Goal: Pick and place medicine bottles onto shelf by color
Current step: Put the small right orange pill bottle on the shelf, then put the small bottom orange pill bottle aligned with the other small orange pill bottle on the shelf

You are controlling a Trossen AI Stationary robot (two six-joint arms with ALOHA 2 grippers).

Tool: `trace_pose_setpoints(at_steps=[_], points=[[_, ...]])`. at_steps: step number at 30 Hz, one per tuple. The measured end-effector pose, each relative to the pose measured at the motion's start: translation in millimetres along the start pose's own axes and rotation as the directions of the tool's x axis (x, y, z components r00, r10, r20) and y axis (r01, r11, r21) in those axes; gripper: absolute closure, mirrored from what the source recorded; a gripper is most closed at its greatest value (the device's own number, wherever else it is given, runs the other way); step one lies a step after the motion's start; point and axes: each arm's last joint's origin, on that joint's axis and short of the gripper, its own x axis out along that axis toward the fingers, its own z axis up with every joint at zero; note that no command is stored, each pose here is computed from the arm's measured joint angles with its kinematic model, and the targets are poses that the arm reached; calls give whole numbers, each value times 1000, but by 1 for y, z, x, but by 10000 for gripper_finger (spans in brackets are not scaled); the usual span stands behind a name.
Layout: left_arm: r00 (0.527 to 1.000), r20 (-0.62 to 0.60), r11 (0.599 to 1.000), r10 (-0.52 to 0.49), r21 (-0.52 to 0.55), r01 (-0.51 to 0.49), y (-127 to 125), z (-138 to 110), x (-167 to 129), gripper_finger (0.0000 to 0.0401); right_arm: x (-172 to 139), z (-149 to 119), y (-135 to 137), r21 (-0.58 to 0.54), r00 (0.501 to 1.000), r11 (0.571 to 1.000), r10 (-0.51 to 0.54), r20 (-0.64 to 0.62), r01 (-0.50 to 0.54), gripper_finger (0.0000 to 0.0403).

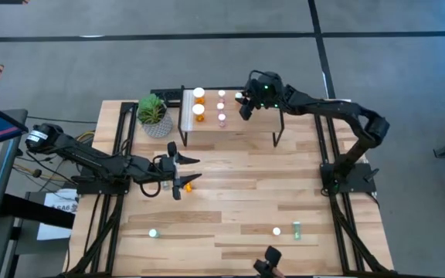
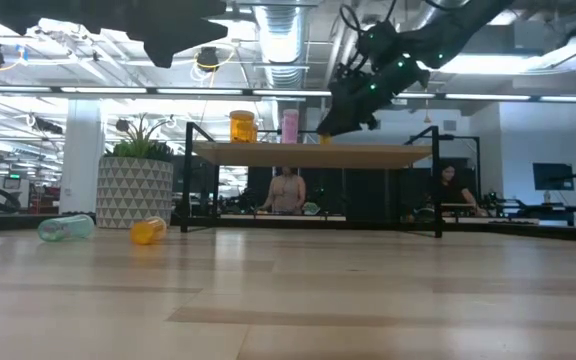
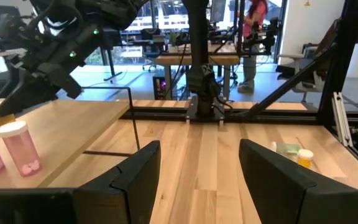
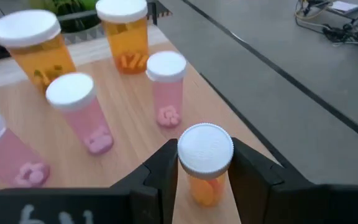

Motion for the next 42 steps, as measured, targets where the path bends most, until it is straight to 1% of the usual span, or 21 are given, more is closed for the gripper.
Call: trace_pose_setpoints(at_steps=[10, 13, 21, 25, 27, 32, 35, 37, 39, 42], points=[[1000, -3, 1000, 0, 1, 0, 0, 0, 0, 193, 1, 0, -2, 2, 1000, 1000, 4, 2, -4, 258], [1000, -3, 1000, 0, 1, 0, 0, 0, 0, 193, 1, 0, -2, 2, 1000, 1000, 4, 2, -4, 245], [1000, -3, 1000, -1, 0, 1, 0, 0, 0, 193, 0, 0, -2, 10, 1000, 1000, -3, 1, 3, 195], [1000, -3, 1000, -1, -8, 1, 0, 0, 0, 193, -8, 4, -2, 15, 1000, 1000, -14, 2, 14, 180], [1000, -3, 1000, -1, -18, 1, 0, 0, 0, 193, -16, 7, -2, 13, 999, 999, -39, -4, 39, 176], [1000, -16, 998, 1, -66, -2, 0, -1, 0, 193, -47, 20, 0, 11, 999, 999, -48, 6, 48, 175], [997, -74, 994, 1, -107, -9, -1, 1, 2, 193, -71, 27, 10, -1, 1000, 1000, -27, 4, 27, 175], [986, -165, 993, 3, -114, -22, -2, 2, 4, 193, -87, 29, 21, -16, 1000, 1000, 4, 20, -3, 175], [962, -271, 992, 6, -119, -40, -4, 5, 4, 193, -102, 28, 35, -32, 999, 999, 45, 28, -44, 175], [920, -391, 988, 13, -135, -71, -6, 7, 1, 193, -125, 18, 56, -37, 993, 994, 105, 61, -103, 176]])
